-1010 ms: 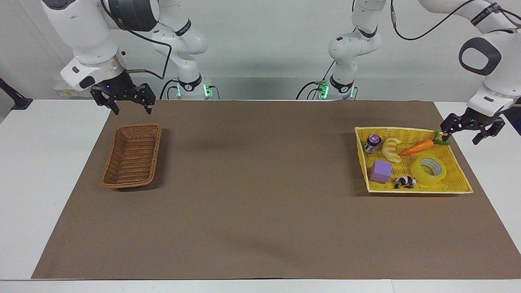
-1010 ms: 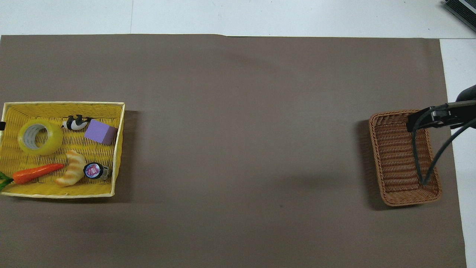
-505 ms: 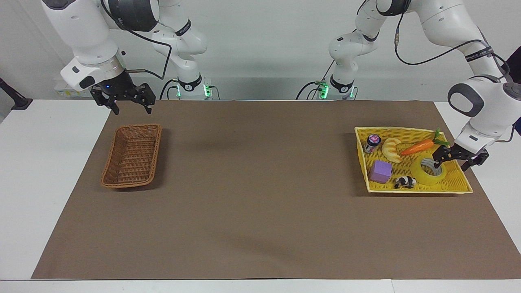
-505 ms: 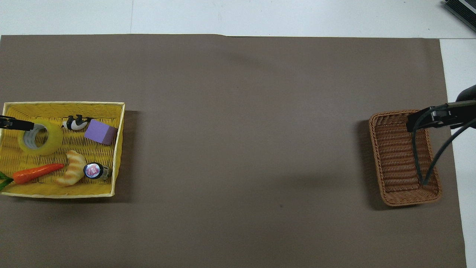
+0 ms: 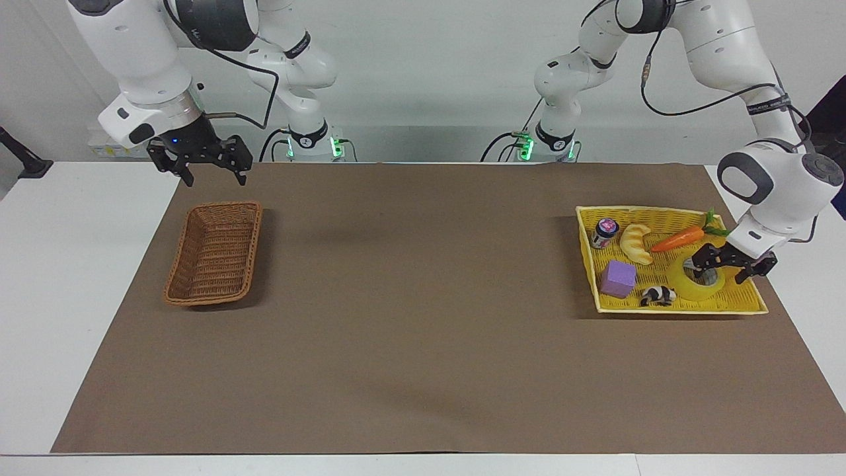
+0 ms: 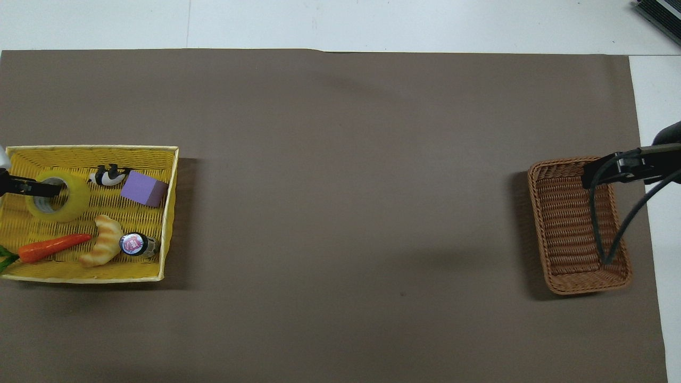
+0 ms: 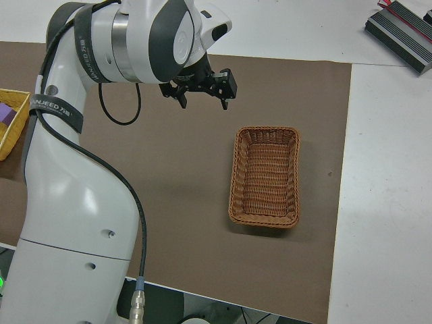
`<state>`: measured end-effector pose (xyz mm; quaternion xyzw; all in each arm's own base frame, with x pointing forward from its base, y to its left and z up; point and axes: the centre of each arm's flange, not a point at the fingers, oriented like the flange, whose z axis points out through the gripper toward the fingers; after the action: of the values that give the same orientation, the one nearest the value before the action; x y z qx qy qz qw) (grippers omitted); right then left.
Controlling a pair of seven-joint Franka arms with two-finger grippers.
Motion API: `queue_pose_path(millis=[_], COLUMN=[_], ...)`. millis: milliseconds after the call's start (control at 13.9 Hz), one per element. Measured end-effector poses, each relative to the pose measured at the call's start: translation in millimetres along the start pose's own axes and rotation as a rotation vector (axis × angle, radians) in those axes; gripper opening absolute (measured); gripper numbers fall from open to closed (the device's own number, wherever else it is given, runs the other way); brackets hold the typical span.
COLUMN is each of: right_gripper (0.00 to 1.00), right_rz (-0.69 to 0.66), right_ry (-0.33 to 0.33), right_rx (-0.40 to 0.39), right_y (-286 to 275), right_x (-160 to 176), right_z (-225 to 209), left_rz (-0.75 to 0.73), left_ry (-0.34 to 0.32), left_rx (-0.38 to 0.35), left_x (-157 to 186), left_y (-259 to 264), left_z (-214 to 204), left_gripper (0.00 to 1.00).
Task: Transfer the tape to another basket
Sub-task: 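Lower the left gripper into the tape roll's center hole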
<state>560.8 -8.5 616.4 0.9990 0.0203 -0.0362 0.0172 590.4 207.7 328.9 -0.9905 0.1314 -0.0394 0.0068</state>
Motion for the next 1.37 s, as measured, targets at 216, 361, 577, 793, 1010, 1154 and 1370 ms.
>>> queue_pose_path(millis=[216, 361, 577, 793, 1010, 1154, 1370], right_gripper=[1.0, 1.0, 1.0, 1.0, 1.0, 1.0, 1.0], right_rz=[0.0, 0.0, 0.0, 0.0, -0.001, -0.003, -0.002], right_ry=[0.0, 0.0, 0.0, 0.0, -0.015, -0.02, -0.02], right_rx=[0.0, 0.0, 0.0, 0.0, 0.001, 0.001, 0.001], right_y=[0.0, 0.0, 0.0, 0.0, -0.6, -1.5, -1.3], right_x=[0.0, 0.0, 0.0, 0.0, -1.6, -2.1, -2.1], right_z=[0.0, 0.0, 0.0, 0.0, 1.3, 1.6, 1.6], left_rz=[0.003, 0.016, 0.049, 0.06, 0.073, 0.09, 0.144], left_ry=[-0.012, -0.014, -0.012, -0.004, 0.0, -0.006, -0.031], left_rx=[-0.009, -0.01, -0.006, -0.003, -0.006, -0.013, -0.038], left_x=[-1.2, -1.6, -6.4, -4.3, 0.6, 1.9, 11.3], left_y=[0.5, 0.5, -8.1, -9.7, -2.7, 8.8, 46.7], left_z=[9.2, 9.9, 8.2, 1.9, -21.3, -46.8, -77.7], left_gripper=[0.92, 0.68, 0.3, 0.22, 0.22, 0.22, 0.22])
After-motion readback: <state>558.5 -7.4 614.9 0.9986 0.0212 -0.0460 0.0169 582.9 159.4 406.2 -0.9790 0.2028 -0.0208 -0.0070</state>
